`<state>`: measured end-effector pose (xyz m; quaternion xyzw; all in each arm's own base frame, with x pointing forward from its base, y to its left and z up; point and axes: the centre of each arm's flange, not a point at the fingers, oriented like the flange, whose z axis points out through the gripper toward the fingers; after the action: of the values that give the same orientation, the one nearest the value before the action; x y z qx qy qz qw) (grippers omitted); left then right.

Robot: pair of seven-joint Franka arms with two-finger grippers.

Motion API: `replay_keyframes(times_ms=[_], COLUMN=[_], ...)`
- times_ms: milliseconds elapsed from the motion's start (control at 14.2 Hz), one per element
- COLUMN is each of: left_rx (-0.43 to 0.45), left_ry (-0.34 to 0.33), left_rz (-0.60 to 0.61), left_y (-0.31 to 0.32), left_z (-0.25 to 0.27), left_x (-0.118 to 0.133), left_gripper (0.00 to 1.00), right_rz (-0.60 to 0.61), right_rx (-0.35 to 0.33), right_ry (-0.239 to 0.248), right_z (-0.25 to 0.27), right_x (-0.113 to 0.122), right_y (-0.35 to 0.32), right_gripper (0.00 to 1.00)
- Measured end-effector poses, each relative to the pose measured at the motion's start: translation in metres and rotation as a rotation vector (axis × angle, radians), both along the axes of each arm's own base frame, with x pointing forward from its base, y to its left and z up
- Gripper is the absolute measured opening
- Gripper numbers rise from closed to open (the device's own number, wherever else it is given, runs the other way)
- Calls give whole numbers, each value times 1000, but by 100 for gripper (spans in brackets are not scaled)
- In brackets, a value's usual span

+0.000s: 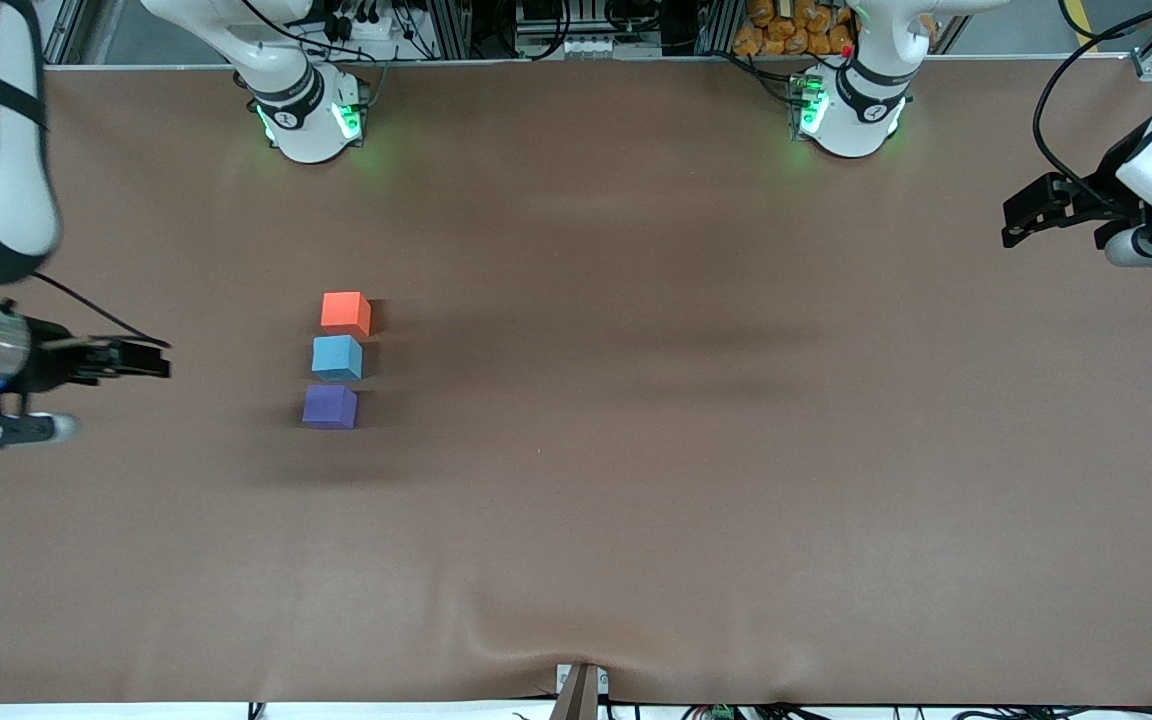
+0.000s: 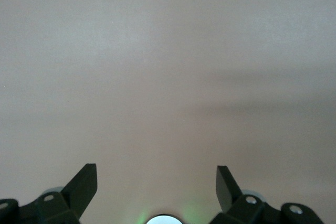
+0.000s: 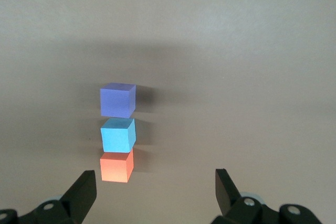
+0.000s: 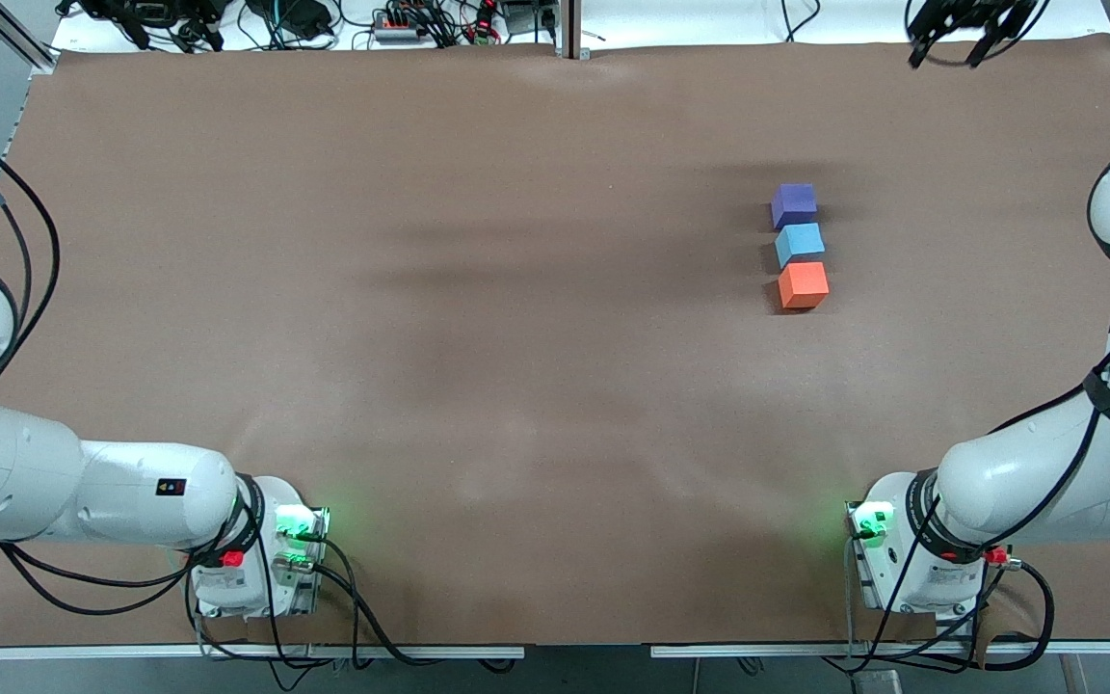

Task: Place blue block between orange and purple blocks
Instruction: 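Open the right gripper and withdraw it from the blocks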

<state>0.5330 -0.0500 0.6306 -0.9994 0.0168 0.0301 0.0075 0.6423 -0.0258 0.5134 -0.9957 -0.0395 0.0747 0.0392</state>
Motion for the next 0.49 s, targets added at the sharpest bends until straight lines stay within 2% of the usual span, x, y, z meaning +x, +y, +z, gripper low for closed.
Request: replay_keyframes(times_ms=[141,352,492], left_rx=[0,0,0], left_ry=[0,0,0], left_rz=[0,0,0], left_y=[0,0,0], left_z=[0,0,0], left_x=[0,0,0], left_gripper=[100,100,100], right_rz=[-4,-19,-22], right_rx=[-23,-41,-44], right_ry=[-33,-20,-33], right_z=[30,55,82], right_x=[0,-9,-22], right_y=[2,7,9], right_gripper=[100,100,100])
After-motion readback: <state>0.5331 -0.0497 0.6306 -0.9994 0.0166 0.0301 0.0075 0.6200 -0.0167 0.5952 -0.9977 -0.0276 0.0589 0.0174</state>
